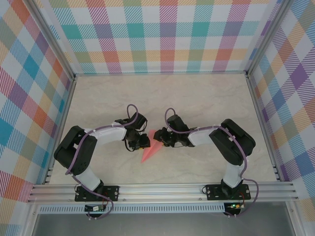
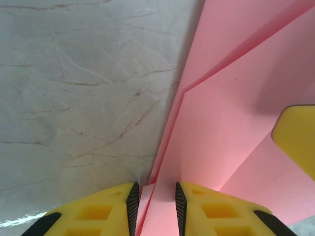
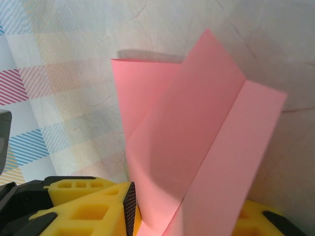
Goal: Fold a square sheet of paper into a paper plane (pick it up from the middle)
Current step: Turn over the paper at the center of the table.
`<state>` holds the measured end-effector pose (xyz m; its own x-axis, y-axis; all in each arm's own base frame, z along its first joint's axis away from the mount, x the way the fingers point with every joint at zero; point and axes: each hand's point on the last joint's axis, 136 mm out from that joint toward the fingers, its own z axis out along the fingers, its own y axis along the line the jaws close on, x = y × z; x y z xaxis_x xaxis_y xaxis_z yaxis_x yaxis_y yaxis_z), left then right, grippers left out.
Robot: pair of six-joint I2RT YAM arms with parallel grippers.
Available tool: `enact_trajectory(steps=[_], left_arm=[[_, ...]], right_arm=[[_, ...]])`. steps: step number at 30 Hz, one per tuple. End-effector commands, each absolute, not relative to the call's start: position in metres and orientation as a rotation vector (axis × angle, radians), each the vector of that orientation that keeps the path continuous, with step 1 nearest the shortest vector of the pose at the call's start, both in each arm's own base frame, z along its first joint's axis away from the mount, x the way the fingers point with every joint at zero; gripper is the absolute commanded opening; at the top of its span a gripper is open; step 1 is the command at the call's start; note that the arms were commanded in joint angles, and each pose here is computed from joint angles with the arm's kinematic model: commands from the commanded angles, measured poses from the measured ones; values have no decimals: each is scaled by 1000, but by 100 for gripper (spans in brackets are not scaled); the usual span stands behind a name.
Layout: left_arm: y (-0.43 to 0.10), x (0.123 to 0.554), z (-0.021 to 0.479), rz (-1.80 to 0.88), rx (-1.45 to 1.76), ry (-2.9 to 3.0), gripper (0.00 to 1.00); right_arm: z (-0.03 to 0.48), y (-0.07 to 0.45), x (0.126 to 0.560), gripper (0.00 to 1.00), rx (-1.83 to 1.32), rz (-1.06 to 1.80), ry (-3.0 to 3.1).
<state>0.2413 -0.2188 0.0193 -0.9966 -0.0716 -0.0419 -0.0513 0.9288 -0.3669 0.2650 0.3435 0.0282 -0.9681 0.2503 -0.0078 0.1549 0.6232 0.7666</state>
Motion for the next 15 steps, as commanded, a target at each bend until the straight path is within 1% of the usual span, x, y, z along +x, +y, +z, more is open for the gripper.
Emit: enact_trajectory(steps=[1,6,10,12,15], left_arm=[[-214,246,19,-560,-132,3004,29],[-213,246,22,-567,-139,2990,29],[-212,246,28,-583,-158,2962,29],[-209,246,33,-580,-171,2935,29],[-204,248,47,-593,-194,2865,33]], right_arm=[[38,355,278,31,271,1313,2659],[39,360,281,25,234,1330,2648],[39,362,280,16,200,1325,2658],[42,361,280,11,165,1302,2666],[52,353,278,8,111,1204,2696]])
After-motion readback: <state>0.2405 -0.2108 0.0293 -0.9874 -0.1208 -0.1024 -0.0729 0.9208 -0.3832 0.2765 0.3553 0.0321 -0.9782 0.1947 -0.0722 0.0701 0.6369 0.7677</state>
